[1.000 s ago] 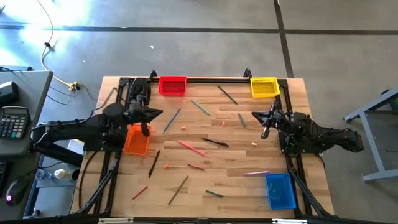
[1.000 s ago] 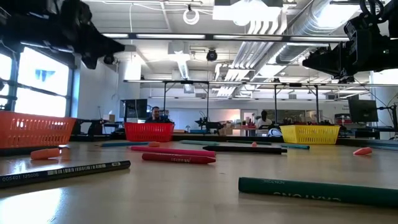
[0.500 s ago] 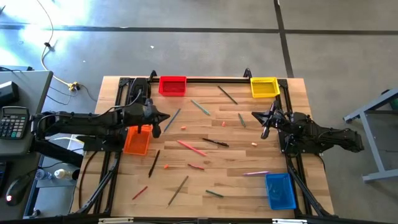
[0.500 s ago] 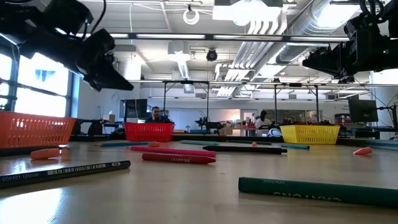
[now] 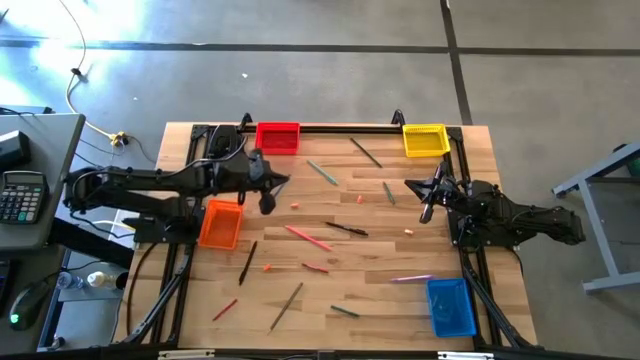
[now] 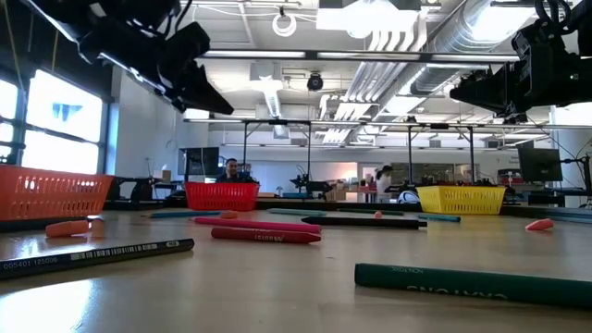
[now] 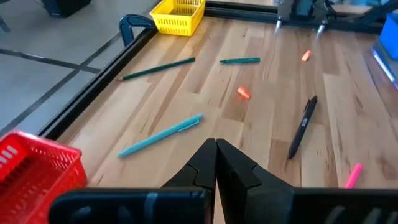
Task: Sort crayons/erasers/pens/pencils in bins
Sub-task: Put the orange pencil eraser into the red basket
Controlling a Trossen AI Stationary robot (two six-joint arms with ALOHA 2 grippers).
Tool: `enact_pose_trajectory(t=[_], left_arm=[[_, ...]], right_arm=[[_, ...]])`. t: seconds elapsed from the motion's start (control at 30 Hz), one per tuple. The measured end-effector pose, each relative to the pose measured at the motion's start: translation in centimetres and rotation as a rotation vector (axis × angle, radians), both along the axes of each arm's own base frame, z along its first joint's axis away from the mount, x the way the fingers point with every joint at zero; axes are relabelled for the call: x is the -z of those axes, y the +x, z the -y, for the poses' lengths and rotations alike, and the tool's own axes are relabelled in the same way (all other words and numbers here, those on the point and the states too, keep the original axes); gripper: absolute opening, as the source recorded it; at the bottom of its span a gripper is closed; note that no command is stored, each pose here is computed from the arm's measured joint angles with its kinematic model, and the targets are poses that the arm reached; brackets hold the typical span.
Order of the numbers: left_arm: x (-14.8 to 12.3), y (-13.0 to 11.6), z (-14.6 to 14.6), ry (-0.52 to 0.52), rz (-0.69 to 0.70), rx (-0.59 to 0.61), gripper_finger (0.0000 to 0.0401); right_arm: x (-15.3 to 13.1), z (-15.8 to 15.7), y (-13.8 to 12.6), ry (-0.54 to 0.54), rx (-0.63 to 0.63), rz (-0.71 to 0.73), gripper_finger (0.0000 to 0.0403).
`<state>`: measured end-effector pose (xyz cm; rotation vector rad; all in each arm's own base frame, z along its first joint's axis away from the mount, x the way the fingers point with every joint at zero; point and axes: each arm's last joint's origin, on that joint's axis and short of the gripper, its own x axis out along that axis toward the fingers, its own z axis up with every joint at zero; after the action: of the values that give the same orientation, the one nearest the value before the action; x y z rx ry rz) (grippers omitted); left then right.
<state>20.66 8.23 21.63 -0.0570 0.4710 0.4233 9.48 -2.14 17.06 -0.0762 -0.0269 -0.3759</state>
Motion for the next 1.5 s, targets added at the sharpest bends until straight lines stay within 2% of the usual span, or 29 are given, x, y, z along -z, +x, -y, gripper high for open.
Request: enact_pose_trajectory(t=[0.37,0.57,0.77,1.0,1.17,1.3,1.5], left_arm=[[1.5,1.0,-0.4,-0.028,-0.106,0.008,0.0000],[2.3,1.6,-0.4,-0.079,-0.169,0.040,0.0000],[2.6,3.4,-0.9,-0.083,-0.257,0.113,0.0000],[2.7,5.9,-1.6,-0.119,-0.280,0.122,0.0003],[3.8,7.6,-1.0,-0.214,-0.364,0.204,0.0027],[4.8,8.2,-0.2,-0.203,-0.504,0.152,0.0060],[5.9,8.4,0.2,-0.179,-0.588,0.061,0.0110]], right_arm=[[0.0,0.0,0.0,0.000,0.000,0.000,0.0000],[0.0,0.0,0.0,0.000,0.000,0.000,0.0000],[0.0,0.0,0.0,0.000,0.000,0.000,0.0000],[0.0,0.0,0.0,0.000,0.000,0.000,0.0000],[0.0,0.0,0.0,0.000,0.000,0.000,0.0000],[0.0,0.0,0.0,0.000,0.000,0.000,0.0000],[0.0,0.0,0.0,0.000,0.000,-0.001,0.0000]])
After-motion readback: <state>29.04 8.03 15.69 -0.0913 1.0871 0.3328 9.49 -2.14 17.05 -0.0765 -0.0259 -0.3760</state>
